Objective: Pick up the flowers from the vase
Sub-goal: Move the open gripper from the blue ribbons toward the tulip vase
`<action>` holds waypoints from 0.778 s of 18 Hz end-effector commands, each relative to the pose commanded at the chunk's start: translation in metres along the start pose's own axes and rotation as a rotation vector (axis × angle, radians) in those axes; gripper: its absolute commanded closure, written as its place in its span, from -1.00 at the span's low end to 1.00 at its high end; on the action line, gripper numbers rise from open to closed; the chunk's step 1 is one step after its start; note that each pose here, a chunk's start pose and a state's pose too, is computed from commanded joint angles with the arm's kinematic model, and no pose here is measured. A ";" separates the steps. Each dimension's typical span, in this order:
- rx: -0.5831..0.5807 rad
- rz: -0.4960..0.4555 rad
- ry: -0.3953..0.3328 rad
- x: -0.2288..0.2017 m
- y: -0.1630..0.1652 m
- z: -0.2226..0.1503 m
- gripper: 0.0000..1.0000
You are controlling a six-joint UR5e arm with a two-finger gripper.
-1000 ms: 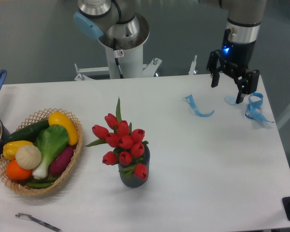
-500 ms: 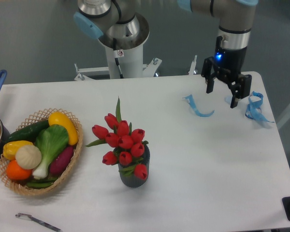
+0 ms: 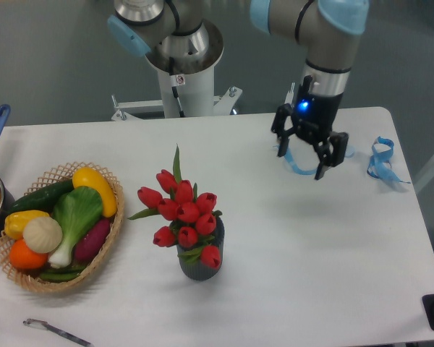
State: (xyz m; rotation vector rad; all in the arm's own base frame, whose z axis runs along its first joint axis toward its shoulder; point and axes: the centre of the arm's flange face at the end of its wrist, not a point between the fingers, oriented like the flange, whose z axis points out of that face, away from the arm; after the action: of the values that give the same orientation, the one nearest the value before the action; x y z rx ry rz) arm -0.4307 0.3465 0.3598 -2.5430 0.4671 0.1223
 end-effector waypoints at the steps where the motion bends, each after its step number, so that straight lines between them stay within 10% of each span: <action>1: 0.040 -0.014 0.006 0.001 -0.005 0.002 -1.00; 14: 0.333 -0.038 0.088 0.014 -0.035 0.038 -1.00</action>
State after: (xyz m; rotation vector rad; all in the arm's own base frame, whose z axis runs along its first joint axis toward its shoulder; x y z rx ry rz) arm -0.4048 0.3900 0.3428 -2.2349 0.4331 -0.0765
